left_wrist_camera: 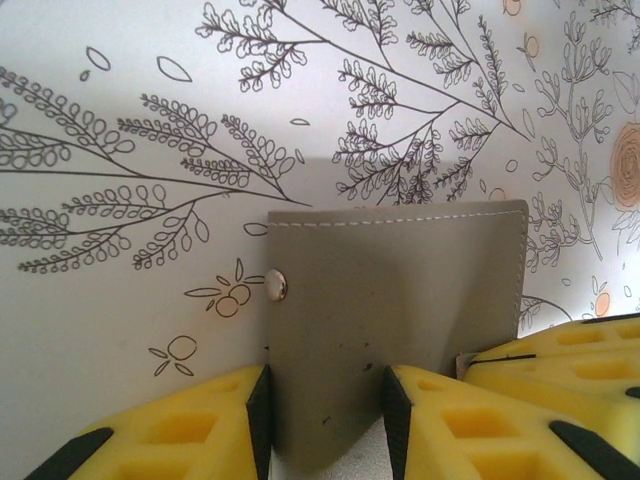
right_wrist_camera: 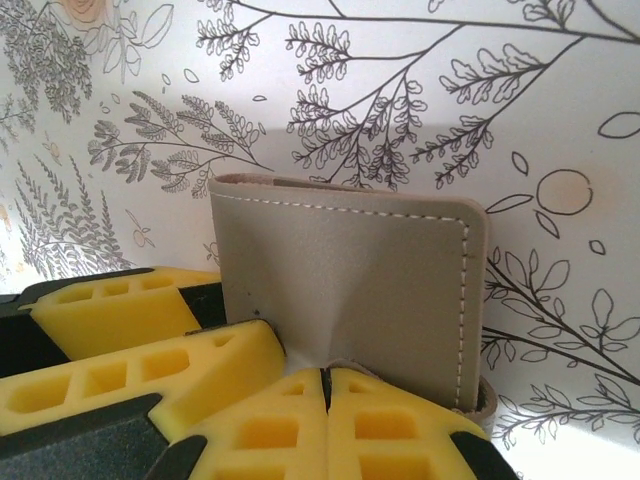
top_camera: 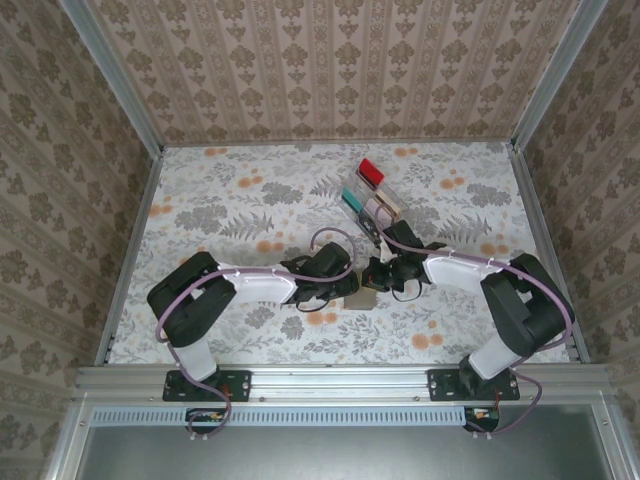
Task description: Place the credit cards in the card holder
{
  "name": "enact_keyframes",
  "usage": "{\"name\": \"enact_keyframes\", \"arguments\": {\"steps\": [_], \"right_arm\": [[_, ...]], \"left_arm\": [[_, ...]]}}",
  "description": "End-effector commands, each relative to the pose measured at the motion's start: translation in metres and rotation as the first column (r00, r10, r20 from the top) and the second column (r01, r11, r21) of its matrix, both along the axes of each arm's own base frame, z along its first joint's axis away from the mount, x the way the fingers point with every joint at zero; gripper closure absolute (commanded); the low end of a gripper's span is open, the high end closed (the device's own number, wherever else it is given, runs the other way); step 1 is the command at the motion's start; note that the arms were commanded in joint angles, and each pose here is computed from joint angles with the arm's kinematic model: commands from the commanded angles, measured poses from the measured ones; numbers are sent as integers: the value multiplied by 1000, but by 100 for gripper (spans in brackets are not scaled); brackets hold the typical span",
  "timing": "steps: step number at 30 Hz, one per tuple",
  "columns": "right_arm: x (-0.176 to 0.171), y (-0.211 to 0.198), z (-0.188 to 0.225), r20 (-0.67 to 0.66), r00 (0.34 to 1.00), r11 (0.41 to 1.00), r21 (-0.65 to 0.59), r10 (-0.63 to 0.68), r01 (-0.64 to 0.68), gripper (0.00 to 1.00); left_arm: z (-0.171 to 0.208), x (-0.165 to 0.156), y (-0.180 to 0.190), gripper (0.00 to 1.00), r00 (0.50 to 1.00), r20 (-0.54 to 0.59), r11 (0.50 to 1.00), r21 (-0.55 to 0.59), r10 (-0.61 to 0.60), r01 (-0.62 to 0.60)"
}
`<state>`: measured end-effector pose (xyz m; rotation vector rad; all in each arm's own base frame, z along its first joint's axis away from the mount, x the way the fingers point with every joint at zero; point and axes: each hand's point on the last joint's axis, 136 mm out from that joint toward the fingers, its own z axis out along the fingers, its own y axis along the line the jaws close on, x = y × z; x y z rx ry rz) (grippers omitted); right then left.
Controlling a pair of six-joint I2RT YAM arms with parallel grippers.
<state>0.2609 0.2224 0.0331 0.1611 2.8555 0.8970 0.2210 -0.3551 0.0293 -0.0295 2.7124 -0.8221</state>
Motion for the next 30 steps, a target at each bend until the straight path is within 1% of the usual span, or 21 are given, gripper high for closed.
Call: {"name": "enact_keyframes", "arguments": {"steps": [1,2,4,6,9,12,15,16,17,19,20,22,24,25,27,28,29,30], "right_arm": [[-44,-18,-33,-127,992,993,-113,6,-20,86],[-40,-16,-22,-91,996,995,-97,7,-16,81],[-29,-15,1,-4,1000,997,-79,4,-5,74],[-20,-19,30,103,995,997,-73,-7,15,65],[-13,-43,59,246,967,987,-122,-70,103,47],[-6,-87,90,412,902,945,-223,-132,240,37],[2,-130,120,563,810,874,-300,-161,382,25],[4,-142,128,603,781,848,-321,-161,422,17],[8,-155,136,641,750,814,-342,-163,469,14],[14,-178,147,687,706,743,-381,-170,550,9],[18,-187,151,703,692,709,-404,-164,578,8],[25,-206,154,724,676,630,-461,-141,625,7],[37,-218,148,737,672,564,-527,-70,636,7],[45,-223,144,737,675,543,-550,-43,635,6],[58,-235,130,722,691,507,-585,-30,633,6],[67,-243,124,726,686,487,-586,-38,647,6],[76,-246,116,730,683,491,-586,-24,644,5],[84,-247,113,738,675,498,-581,-11,644,5]], "left_arm": [[18,-4,-1,61,997,60,998,-30,-45,47],[22,-5,0,60,996,75,998,-32,-49,52],[30,-4,6,59,993,109,998,-23,-55,57],[40,-3,13,57,988,142,998,-5,-62,63],[52,0,24,53,979,195,998,29,-64,60],[61,6,39,49,970,241,998,55,-42,29],[71,17,57,47,955,295,996,90,-14,-14],[74,21,64,46,951,311,994,102,-3,-31],[77,25,72,45,945,326,992,118,7,-48],[87,34,86,43,933,359,988,133,27,-79],[90,38,95,41,927,373,985,143,40,-100],[99,46,115,36,910,408,975,163,72,-150],[105,54,136,30,890,446,962,186,98,-200],[107,59,149,26,880,463,953,203,110,-226],[111,68,174,18,864,487,931,242,127,-272],[115,73,187,11,852,510,919,270,117,-288],[119,78,200,2,839,533,901,300,115,-314],[123,85,214,0,825,552,881,324,120,-345]]}}
